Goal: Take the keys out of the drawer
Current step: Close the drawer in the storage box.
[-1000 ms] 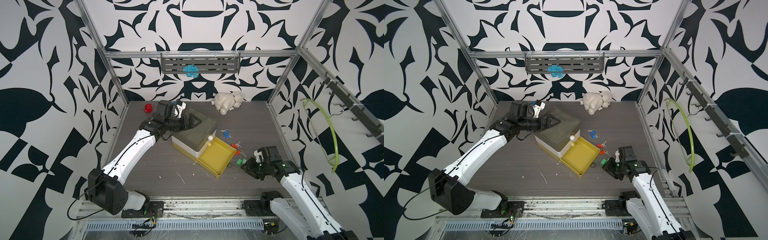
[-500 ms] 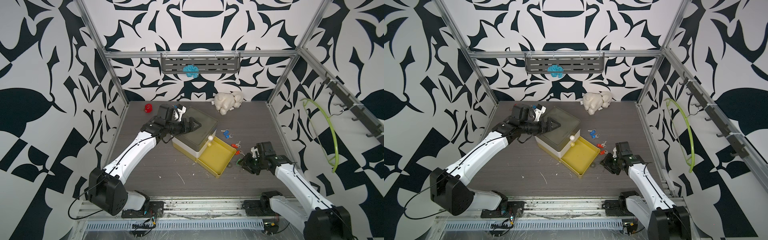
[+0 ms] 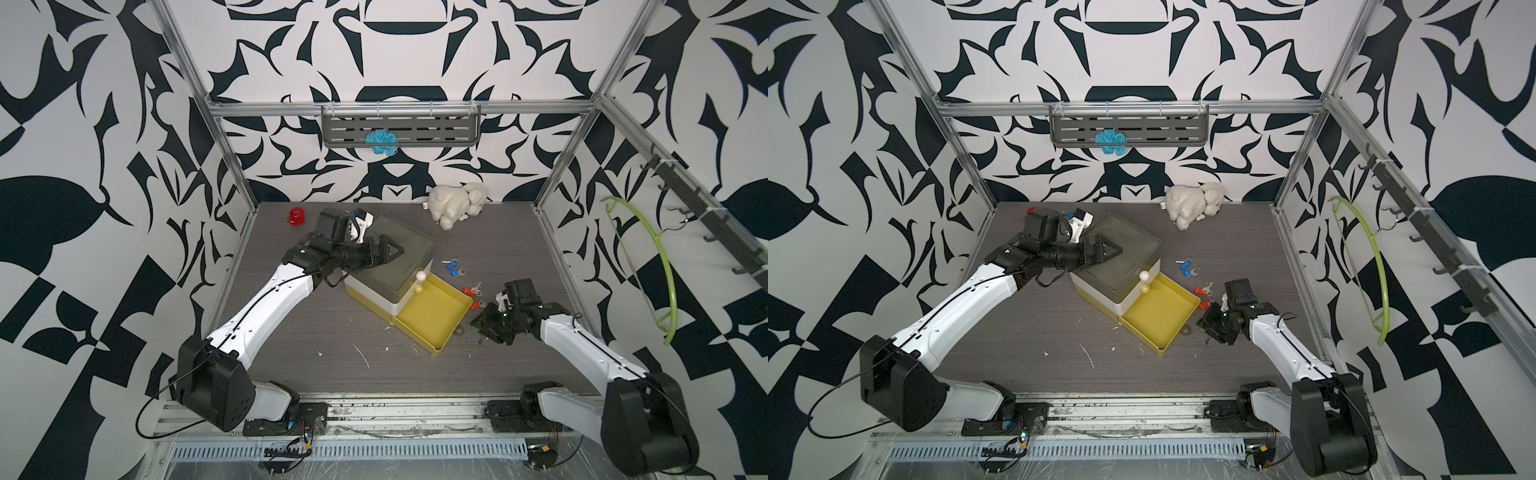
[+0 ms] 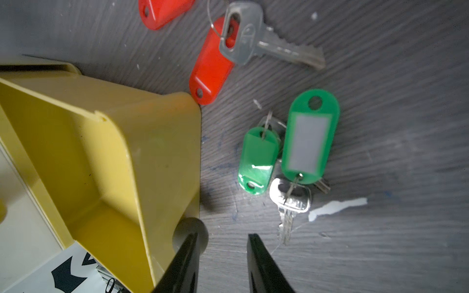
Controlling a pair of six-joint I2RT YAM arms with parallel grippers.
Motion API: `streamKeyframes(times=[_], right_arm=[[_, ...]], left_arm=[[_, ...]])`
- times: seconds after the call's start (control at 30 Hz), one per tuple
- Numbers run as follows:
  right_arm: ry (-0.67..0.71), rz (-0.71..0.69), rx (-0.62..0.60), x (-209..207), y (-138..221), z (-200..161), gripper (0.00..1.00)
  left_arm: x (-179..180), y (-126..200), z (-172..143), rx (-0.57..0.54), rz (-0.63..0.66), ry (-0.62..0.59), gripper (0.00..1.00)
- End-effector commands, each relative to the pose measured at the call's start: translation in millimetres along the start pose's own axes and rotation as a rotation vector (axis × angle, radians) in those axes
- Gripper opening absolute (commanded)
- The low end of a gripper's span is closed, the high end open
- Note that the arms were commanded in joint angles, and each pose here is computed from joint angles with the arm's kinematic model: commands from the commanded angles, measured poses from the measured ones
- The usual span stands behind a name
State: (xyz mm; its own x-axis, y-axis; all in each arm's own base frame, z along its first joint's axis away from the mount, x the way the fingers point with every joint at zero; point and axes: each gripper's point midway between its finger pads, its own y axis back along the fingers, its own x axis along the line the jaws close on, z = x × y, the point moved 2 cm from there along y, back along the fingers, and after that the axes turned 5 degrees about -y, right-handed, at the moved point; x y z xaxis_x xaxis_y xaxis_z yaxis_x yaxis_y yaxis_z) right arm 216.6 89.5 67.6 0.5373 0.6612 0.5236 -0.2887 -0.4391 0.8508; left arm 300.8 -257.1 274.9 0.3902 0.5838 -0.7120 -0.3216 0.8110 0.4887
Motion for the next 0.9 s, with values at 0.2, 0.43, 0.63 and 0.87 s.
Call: streamKeyframes(times=[0.2,0.43,0.63,0.87], right_arm=[[0.027,0.018,-0.043,24,-11,12,0.37],[0.056,0.011,-0.043,41,-23,8,0.37],[0.060,0.013,-0.031,47,-32,4,0.37],[0.057,0.022,-0.034,51,-37,2,0.37]], left_arm=[[5,-6,-19,0.054,0.016,0.020,0.99],[5,-5,-22,0.056,0.013,0.016,0.99],[6,-4,-25,0.053,0.018,0.018,0.99],[5,-3,-26,0.053,0.015,0.019,0.99]])
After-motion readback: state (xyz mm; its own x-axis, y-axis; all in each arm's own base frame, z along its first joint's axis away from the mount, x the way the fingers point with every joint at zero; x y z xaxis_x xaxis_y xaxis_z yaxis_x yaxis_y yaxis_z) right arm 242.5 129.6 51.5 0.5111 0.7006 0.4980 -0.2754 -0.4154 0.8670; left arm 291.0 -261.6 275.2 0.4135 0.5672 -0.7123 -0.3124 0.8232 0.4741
